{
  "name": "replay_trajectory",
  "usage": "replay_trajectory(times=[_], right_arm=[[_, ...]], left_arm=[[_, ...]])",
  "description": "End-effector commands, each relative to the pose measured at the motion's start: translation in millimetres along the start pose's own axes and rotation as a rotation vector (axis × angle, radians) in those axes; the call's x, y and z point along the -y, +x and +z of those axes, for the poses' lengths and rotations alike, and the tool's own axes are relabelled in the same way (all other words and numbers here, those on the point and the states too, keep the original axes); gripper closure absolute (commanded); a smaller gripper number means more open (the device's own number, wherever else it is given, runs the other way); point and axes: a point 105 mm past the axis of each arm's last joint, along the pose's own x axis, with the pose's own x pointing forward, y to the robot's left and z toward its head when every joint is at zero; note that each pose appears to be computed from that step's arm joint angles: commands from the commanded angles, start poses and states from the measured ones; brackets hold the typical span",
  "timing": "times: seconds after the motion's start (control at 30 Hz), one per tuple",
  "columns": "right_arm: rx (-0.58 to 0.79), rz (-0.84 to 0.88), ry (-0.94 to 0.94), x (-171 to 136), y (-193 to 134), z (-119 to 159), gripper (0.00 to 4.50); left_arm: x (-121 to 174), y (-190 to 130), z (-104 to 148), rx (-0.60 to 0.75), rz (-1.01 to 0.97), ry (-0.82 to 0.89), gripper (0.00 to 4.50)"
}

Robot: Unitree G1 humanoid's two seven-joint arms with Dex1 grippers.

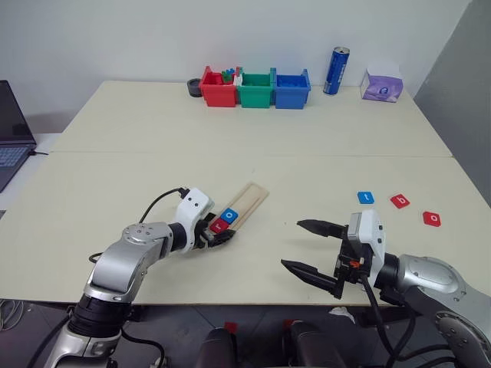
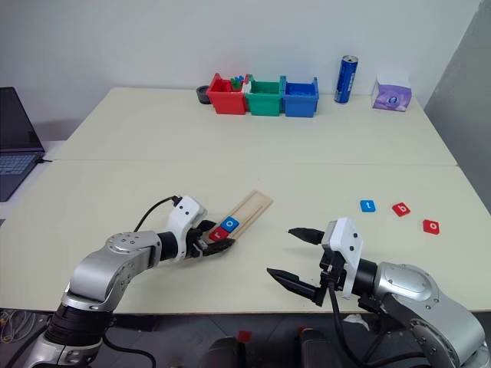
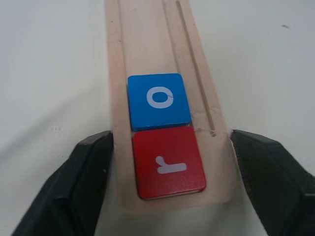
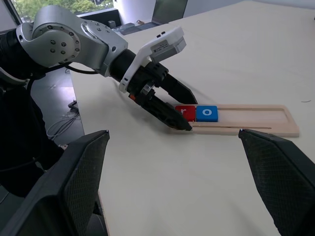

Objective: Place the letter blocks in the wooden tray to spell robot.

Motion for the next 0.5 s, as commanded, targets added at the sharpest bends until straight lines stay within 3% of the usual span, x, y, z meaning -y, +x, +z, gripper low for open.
replay_trajectory(times=[0.03,0.13,0.5], right_arm=[[0.04,0.019,-0.024,-6.3,-0.4,11.8,0.0],[0.04,0.02,-0.023,-6.6,-0.6,11.8,0.0],[0.039,0.023,-0.026,-7.6,-0.3,11.8,0.0]], left_arm=[[1.4,3.2,-18.6,-0.071,-0.013,-0.026,1.72],[-4.1,2.1,-18.0,-0.07,0.001,-0.025,2.4],[-8.7,1.9,-14.9,-0.053,-0.008,0.002,2.42]])
